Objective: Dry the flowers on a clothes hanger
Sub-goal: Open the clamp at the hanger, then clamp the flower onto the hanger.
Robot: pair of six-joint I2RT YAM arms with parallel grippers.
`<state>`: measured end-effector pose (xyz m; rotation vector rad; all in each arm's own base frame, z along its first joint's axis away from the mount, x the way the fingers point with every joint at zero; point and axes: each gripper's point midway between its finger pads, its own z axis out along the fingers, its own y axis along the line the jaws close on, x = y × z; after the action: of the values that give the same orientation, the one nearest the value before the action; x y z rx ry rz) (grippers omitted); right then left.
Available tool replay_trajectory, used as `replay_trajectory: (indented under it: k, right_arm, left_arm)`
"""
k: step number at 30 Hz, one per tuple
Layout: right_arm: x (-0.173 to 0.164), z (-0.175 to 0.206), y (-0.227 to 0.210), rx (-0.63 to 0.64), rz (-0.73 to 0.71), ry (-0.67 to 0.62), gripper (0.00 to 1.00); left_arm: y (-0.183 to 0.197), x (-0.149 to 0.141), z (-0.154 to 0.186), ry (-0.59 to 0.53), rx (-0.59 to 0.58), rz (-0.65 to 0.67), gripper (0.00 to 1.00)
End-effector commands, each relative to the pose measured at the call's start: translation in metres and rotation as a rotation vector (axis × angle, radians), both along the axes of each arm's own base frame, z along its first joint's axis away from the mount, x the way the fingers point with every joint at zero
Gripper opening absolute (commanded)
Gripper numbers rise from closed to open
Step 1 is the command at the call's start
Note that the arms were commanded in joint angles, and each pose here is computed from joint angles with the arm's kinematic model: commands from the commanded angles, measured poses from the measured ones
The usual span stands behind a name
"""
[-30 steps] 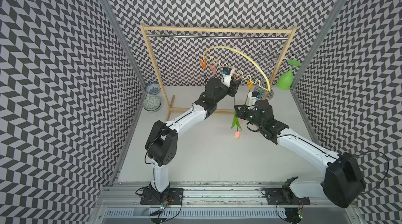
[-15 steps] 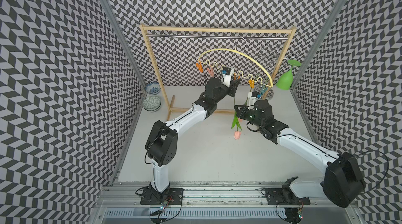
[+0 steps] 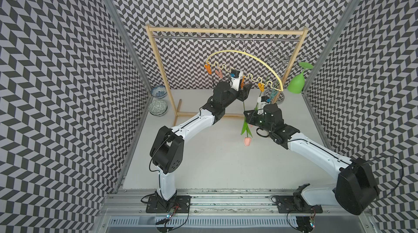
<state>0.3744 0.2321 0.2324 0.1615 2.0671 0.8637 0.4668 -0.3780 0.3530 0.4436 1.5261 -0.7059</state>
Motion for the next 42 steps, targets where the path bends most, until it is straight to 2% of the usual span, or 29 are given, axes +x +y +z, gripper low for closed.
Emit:
replay_trajectory:
  k: [1, 4, 12, 20, 25, 33, 42]
  right_arm:
    - [0.007, 0.015, 0.000, 0.007, -0.006, -0.040, 0.00]
    - [0.006, 0.014, 0.002, 0.010, 0.002, -0.034, 0.00]
    - [0.005, 0.012, 0.006, 0.010, 0.025, -0.018, 0.00]
    - [0.004, 0.014, 0.005, 0.007, 0.026, -0.021, 0.00]
    - [0.003, 0.013, 0.005, 0.008, 0.025, -0.022, 0.00]
    - [0.004, 0.014, 0.006, 0.016, 0.029, -0.024, 0.00]
    - [-0.003, 0.036, 0.010, 0.057, 0.060, -0.038, 0.00]
  left_arm:
    - [0.011, -0.003, 0.024, -0.020, -0.023, 0.077, 0.57]
    - [0.012, 0.001, 0.024, -0.014, -0.016, 0.111, 0.51]
    - [0.009, 0.004, 0.029, -0.011, -0.008, 0.172, 0.52]
    - [0.002, 0.002, 0.027, -0.012, 0.004, 0.167, 0.50]
    - [0.000, 0.003, 0.025, -0.003, 0.008, 0.164, 0.44]
    - [0.001, 0.000, 0.029, -0.001, 0.011, 0.158, 0.26]
    - [0.002, 0.000, 0.027, 0.009, 0.005, 0.158, 0.26]
